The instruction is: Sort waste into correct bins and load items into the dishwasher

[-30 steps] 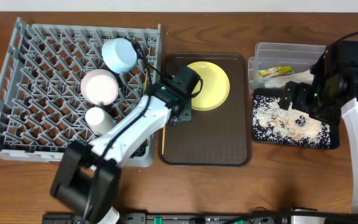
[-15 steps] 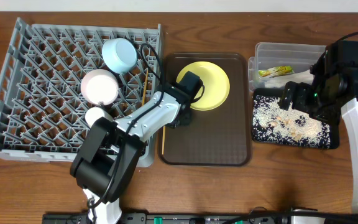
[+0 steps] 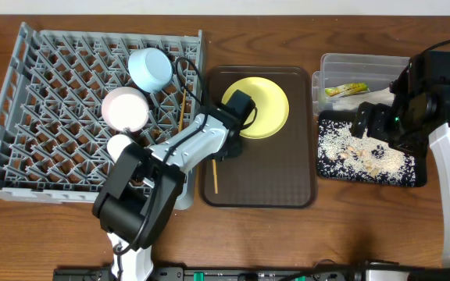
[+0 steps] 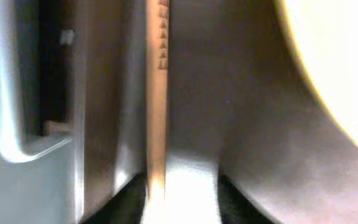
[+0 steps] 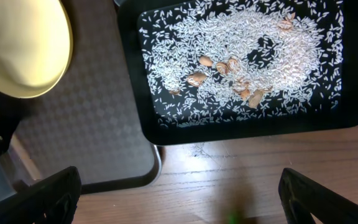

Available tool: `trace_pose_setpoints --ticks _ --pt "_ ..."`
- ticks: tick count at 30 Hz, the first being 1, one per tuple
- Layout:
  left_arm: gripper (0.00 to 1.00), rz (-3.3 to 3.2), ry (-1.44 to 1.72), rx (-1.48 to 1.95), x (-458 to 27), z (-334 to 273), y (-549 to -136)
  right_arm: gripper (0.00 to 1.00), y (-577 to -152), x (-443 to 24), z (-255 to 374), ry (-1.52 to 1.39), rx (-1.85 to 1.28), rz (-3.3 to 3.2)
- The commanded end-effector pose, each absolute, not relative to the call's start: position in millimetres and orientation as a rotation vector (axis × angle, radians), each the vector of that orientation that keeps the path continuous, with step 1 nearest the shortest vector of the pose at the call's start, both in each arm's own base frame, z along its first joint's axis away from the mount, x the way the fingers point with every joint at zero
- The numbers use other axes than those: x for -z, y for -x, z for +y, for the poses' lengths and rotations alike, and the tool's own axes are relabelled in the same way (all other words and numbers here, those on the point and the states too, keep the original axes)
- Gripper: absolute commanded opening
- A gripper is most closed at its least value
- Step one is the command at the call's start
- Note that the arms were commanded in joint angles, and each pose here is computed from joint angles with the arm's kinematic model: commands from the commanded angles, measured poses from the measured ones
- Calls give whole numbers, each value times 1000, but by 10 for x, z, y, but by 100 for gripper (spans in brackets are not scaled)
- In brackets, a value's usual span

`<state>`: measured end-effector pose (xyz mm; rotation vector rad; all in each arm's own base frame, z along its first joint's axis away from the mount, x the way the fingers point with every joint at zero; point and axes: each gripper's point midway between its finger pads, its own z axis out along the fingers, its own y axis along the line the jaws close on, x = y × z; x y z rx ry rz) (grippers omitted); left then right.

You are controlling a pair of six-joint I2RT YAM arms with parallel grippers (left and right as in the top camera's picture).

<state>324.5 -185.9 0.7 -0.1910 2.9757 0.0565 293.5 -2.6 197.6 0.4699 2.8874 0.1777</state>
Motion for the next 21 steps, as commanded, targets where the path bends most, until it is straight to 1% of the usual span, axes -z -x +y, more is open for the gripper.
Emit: trace_pose_setpoints --ticks 1,3,4,5,6,7,9,15,21 --pt "24 3064 198 -89 237 -1834 -3074 99 -2931 -1984 -53 -461 -167 2887" --pt "22 3064 198 -89 237 -1835 -3073 99 -2932 -1985 -53 -461 -167 2887" --pt "19 3064 198 -89 237 -1835 -3073 99 -2931 -1984 -53 -461 -167 2887" --pt "19 3064 198 -89 237 -1835 -3074 99 -2931 -1984 -53 -461 -167 2887" --pt "13 3064 198 -89 237 -1835 -3073 99 -2930 -1984 -53 -461 -167 2888" --pt "11 3064 198 -89 237 -1835 -3073 99 -2929 -1984 -53 -461 -167 2888" --pt "9 3064 199 -89 237 -1833 -3075 99 -2929 -1984 -53 -461 -167 2888" --pt "8 3048 189 -69 117 -1840 -3106 99 -2929 -1984 -53 -461 -167 2888" --pt "8 2945 50 36 -345 -1920 -3227 99 -2929 -1984 -53 -461 -167 2888"
